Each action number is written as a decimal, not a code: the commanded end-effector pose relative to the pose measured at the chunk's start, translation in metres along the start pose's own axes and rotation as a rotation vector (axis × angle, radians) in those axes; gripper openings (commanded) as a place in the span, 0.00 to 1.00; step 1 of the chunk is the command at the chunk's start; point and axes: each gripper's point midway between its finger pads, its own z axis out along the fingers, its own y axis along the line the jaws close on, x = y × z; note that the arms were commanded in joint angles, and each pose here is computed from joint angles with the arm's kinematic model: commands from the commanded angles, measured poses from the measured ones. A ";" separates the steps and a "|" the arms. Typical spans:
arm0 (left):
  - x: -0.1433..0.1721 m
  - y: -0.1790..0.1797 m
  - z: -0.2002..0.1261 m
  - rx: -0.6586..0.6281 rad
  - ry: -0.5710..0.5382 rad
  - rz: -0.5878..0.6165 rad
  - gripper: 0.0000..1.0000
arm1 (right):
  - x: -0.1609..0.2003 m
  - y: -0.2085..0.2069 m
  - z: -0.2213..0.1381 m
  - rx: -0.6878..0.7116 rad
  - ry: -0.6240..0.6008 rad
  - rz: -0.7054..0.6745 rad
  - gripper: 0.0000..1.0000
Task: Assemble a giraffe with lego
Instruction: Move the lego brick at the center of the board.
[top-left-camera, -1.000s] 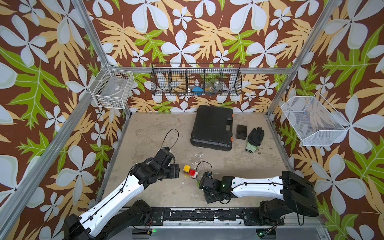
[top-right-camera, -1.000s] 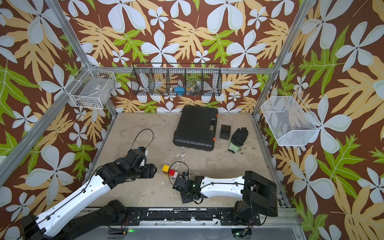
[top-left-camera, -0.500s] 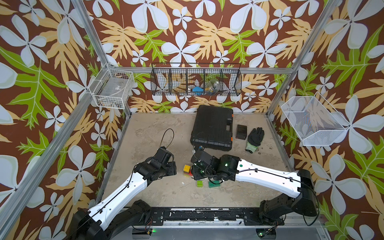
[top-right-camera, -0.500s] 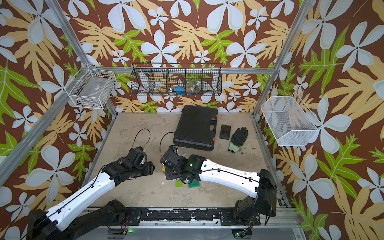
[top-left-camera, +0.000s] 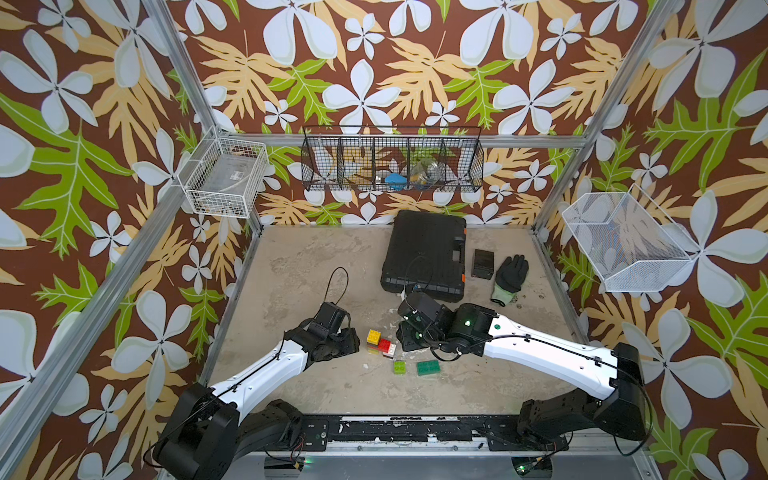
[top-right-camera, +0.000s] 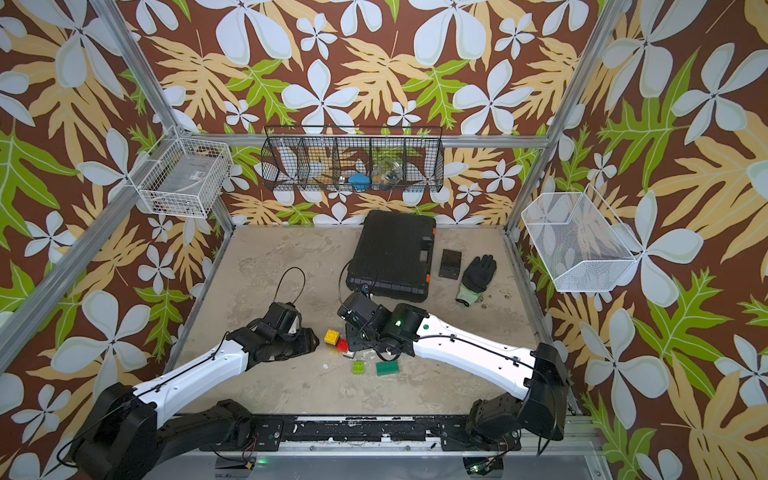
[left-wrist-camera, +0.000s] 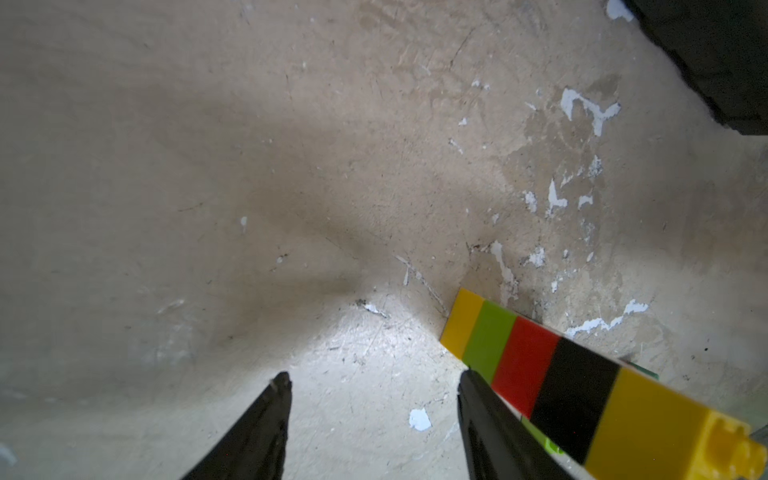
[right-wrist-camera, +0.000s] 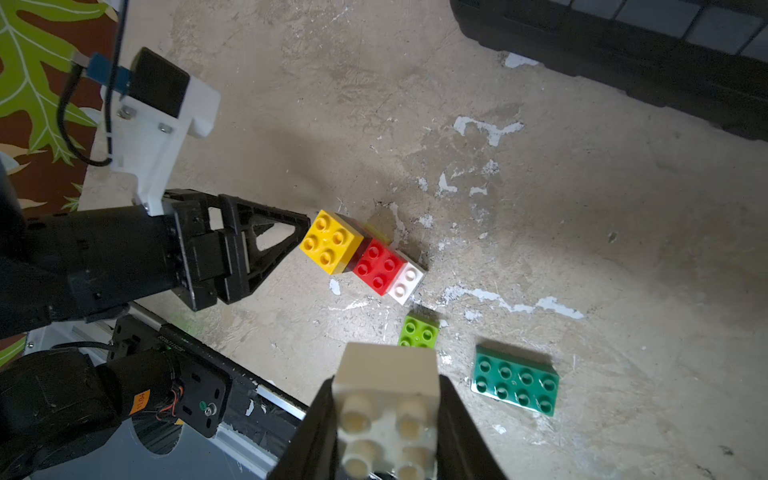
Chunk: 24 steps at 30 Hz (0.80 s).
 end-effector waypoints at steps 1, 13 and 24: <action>-0.004 -0.017 0.002 0.100 -0.020 -0.030 0.66 | -0.005 -0.002 0.003 0.015 -0.009 -0.039 0.17; 0.012 -0.021 0.021 0.167 0.043 -0.077 0.65 | -0.015 -0.014 0.002 0.003 -0.022 -0.029 0.19; 0.027 -0.040 0.033 0.184 0.089 -0.052 0.64 | -0.011 -0.036 -0.002 0.015 -0.023 0.003 0.19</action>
